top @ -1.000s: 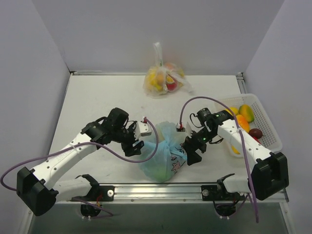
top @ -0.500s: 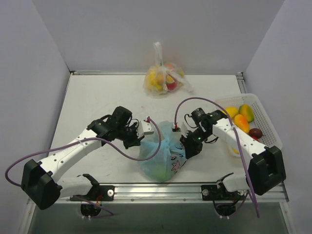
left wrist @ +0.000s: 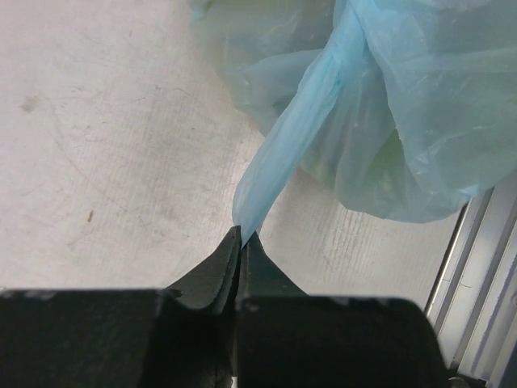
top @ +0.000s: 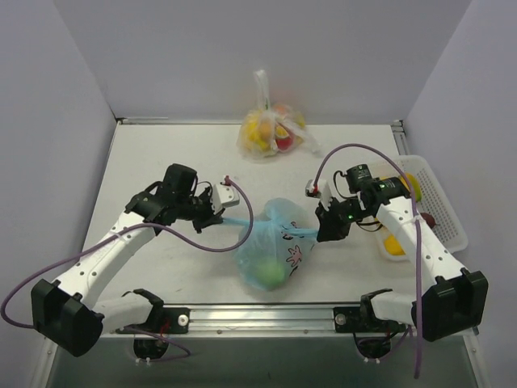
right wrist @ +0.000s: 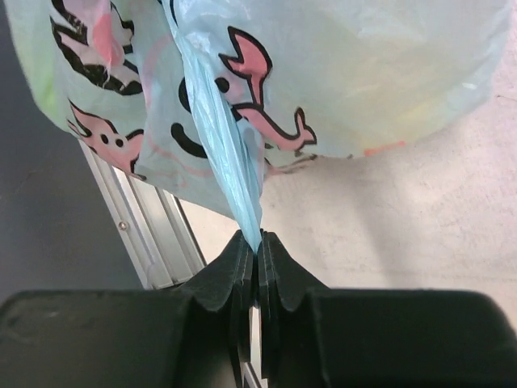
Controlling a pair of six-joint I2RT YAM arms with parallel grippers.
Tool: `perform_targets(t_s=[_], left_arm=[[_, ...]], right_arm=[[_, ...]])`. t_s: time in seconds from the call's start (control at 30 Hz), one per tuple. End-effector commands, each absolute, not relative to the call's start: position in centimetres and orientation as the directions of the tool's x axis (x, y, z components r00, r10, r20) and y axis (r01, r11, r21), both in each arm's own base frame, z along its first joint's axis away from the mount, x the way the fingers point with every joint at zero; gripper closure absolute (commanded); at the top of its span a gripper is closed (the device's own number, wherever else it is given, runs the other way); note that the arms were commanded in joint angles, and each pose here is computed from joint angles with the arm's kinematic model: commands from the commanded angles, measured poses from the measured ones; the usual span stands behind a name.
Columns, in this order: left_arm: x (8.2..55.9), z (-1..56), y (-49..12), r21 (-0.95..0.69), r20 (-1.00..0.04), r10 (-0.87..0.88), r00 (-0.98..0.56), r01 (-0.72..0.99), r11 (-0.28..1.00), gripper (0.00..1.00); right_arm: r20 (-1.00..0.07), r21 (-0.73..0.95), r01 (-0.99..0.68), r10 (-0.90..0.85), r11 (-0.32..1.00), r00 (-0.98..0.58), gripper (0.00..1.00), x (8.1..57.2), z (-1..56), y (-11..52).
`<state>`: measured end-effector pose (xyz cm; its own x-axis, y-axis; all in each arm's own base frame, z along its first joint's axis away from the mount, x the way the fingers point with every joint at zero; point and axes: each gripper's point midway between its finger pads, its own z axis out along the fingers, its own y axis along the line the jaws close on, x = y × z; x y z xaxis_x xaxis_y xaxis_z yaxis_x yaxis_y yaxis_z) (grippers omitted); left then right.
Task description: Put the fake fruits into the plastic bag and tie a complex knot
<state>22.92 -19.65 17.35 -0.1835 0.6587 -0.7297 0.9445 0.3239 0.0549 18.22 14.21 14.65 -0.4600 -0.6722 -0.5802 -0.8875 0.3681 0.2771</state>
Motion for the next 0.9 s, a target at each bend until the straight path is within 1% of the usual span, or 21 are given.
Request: perform_targets(t_s=[0.0, 0.1, 0.13, 0.2, 0.27, 0.33, 0.47, 0.6, 0.7, 0.87], left_arm=[[24.5, 18.6, -14.8, 0.194, -0.653, 0.730, -0.203, 0.887, 0.420, 1.00], [23.7, 19.1, -15.5, 0.172, -0.683, 0.708, -0.179, 0.902, 0.395, 1.00], [23.3, 19.1, -16.2, 0.141, -0.700, 0.691, -0.182, 0.913, 0.383, 1.00], [23.2, 18.7, -16.4, 0.122, -0.695, 0.692, -0.195, 0.916, 0.381, 1.00], [23.8, 18.2, -15.7, 0.140, -0.667, 0.711, -0.225, 0.899, 0.415, 1.00], [24.4, 17.8, -14.9, 0.156, -0.653, 0.719, -0.240, 0.885, 0.438, 1.00], [26.5, 17.5, -11.7, 0.229, -0.638, 0.713, -0.292, 0.812, 0.537, 1.00], [28.3, 17.7, -8.4, 0.303, -0.633, 0.701, -0.328, 0.728, 0.615, 1.00], [28.8, 17.1, -6.4, 0.331, -0.612, 0.705, -0.357, 0.694, 0.639, 1.00], [28.8, 15.5, -4.7, 0.350, -0.571, 0.726, -0.383, 0.687, 0.637, 1.00]], right_arm=[[-0.429, 0.295, -0.838, -0.720, 0.458, -0.545, 1.00, 15.9, 14.6, 10.4], [-0.450, 0.346, -0.831, -0.700, 0.436, -0.555, 1.00, 15.6, 15.2, 11.4], [-0.445, 0.357, -0.828, -0.701, 0.432, -0.557, 1.00, 15.6, 15.2, 11.6], [-0.447, 0.349, -0.828, -0.698, 0.439, -0.559, 1.00, 16.1, 15.5, 11.7], [-0.438, 0.317, -0.830, -0.705, 0.460, -0.558, 1.00, 16.8, 15.5, 11.1], [-0.433, 0.255, -0.832, -0.710, 0.493, -0.554, 1.00, 17.9, 15.5, 9.9], [-0.436, 0.198, -0.773, -0.652, 0.603, -0.621, 1.00, 19.5, 15.7, 6.8], [-0.429, 0.154, -0.739, -0.629, 0.656, -0.648, 1.00, 19.8, 15.1, 4.8], [-0.410, 0.136, -0.685, -0.589, 0.716, -0.696, 1.00, 19.9, 13.7, 2.4], [-0.380, 0.132, -0.631, -0.549, 0.764, -0.745, 1.00, 20.3, 11.6, -0.2]])
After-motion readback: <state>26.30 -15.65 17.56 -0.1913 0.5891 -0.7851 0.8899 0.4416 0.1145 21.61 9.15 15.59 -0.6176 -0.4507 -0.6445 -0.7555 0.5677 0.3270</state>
